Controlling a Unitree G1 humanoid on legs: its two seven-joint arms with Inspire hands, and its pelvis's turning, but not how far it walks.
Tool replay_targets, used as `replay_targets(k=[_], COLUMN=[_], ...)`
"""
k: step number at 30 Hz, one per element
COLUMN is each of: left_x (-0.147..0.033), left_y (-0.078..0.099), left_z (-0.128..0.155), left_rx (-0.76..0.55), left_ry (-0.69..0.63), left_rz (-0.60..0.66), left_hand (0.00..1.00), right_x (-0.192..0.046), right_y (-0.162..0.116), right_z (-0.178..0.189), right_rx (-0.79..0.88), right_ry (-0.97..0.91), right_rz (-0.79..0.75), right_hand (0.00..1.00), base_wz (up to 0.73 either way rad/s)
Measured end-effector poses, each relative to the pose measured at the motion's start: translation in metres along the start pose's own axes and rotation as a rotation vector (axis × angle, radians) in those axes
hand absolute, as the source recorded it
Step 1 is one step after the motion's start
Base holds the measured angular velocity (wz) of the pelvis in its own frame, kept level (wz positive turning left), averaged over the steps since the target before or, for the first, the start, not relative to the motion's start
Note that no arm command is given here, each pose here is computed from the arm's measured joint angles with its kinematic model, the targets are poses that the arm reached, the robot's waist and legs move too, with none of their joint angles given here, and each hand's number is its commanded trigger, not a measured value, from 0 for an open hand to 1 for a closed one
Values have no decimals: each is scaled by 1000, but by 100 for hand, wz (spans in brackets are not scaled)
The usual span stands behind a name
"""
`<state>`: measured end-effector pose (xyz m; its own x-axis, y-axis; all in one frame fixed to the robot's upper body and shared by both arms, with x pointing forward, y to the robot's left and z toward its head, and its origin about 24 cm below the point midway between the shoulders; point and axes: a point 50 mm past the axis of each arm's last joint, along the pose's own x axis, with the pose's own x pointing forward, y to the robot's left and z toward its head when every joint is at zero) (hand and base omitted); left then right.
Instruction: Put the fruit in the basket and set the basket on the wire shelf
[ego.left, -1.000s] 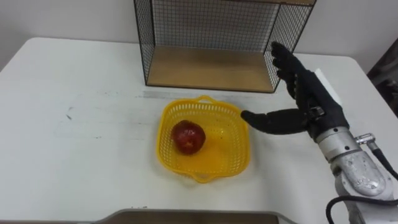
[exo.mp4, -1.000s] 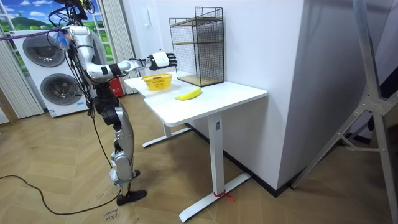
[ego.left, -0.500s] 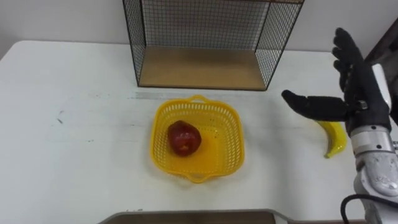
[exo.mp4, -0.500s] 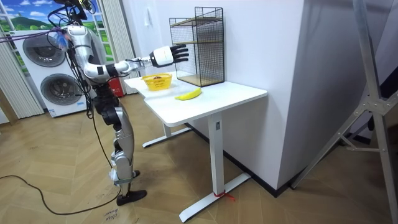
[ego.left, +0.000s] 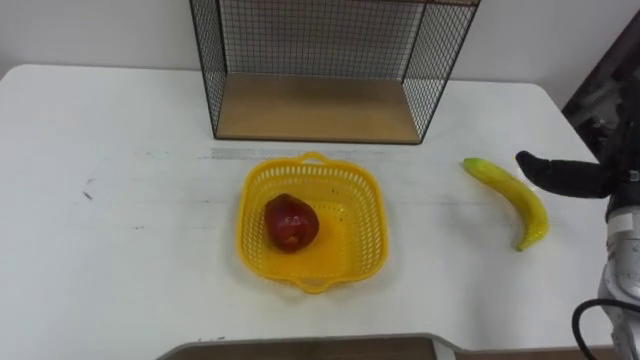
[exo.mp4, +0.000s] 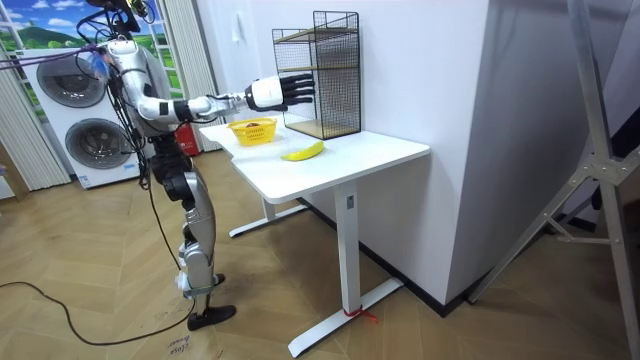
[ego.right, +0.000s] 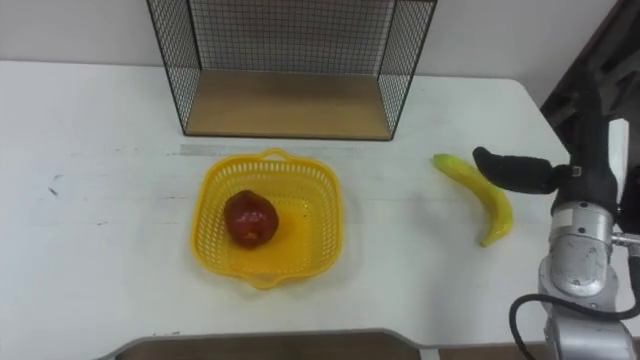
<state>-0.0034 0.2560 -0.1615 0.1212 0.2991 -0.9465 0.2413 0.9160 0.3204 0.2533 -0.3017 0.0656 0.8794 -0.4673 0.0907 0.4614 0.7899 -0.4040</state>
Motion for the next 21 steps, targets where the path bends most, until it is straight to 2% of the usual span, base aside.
replay_targets(k=[14,21], left_x=[0,-1], left_y=[8,13], left_z=[-1,-6], left_rx=[-38,-62], left_ry=[28,46], left_rz=[18,30], left_hand=[0,0], right_x=[6,19], right_y=[3,-10], right_z=[-9,-14], right_rx=[33,-28], right_ry=[103,150], right_rz=[51,87], right_hand=[0,0], base_wz=[4,2])
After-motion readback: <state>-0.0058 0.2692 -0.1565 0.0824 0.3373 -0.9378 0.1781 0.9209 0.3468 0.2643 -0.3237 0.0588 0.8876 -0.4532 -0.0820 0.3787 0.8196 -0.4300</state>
